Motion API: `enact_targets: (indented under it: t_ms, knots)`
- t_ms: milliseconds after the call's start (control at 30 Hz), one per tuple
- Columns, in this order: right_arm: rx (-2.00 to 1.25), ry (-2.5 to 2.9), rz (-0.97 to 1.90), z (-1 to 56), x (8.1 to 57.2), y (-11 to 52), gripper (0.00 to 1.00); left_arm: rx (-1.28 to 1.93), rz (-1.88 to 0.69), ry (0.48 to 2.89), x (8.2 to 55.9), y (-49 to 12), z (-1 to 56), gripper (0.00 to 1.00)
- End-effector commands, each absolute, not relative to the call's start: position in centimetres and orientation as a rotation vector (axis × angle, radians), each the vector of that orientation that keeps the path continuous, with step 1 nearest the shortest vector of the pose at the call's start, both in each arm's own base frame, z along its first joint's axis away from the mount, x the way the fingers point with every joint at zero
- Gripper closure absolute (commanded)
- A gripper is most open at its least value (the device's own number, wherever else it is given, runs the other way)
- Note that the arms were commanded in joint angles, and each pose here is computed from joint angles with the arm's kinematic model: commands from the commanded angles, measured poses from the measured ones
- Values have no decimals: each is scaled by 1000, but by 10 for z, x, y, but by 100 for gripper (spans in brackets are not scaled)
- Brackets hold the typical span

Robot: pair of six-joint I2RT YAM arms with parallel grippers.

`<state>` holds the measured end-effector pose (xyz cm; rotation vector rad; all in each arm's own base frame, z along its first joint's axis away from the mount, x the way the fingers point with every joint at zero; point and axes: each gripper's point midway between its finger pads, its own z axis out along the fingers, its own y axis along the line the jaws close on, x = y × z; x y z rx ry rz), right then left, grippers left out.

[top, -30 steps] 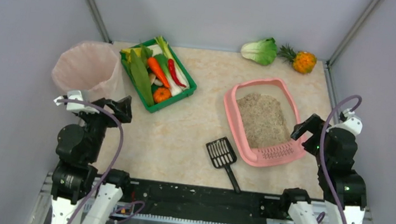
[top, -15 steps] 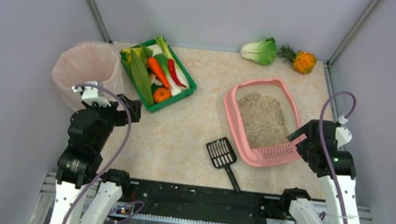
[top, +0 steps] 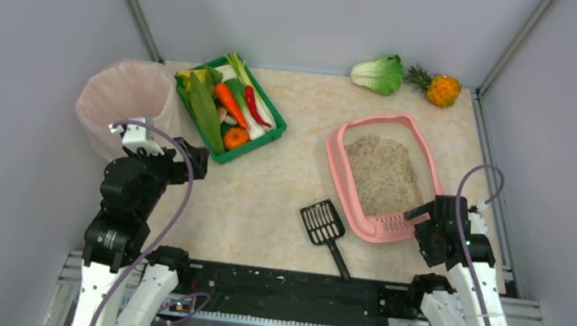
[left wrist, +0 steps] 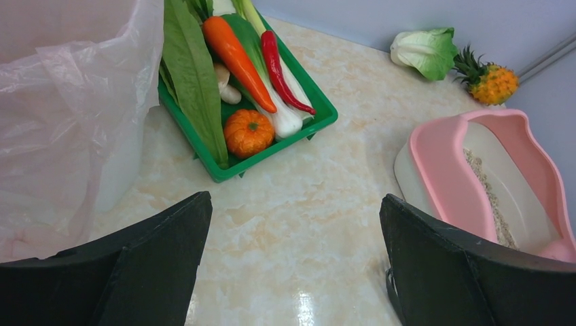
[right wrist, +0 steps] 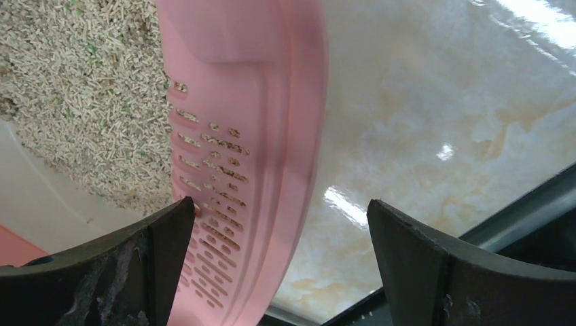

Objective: Clean the litter box

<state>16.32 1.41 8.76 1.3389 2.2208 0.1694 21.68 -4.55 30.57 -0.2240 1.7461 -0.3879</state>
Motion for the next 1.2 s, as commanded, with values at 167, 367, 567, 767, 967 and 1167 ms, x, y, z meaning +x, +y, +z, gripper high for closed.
enact_targets:
  t_ms: [167,367,567,767,967,1167]
  knots:
    - [1369,2037,593,97,224,52,1,-187,-417,1717,222,-52,320,1]
    - [1327,1995,639,107,255,62,1,-178,-444,1755,227,-58,312,1]
    - [1266,1981,666,121,293,75,1,-166,-483,1807,233,-67,301,1]
    - [1179,1955,670,139,331,81,1,-178,-506,1837,239,-71,294,1]
    - [1045,2006,643,157,337,85,1,-166,-572,1876,244,-83,285,1]
    - [887,2037,524,182,296,68,1,-110,-683,1959,247,-103,268,1]
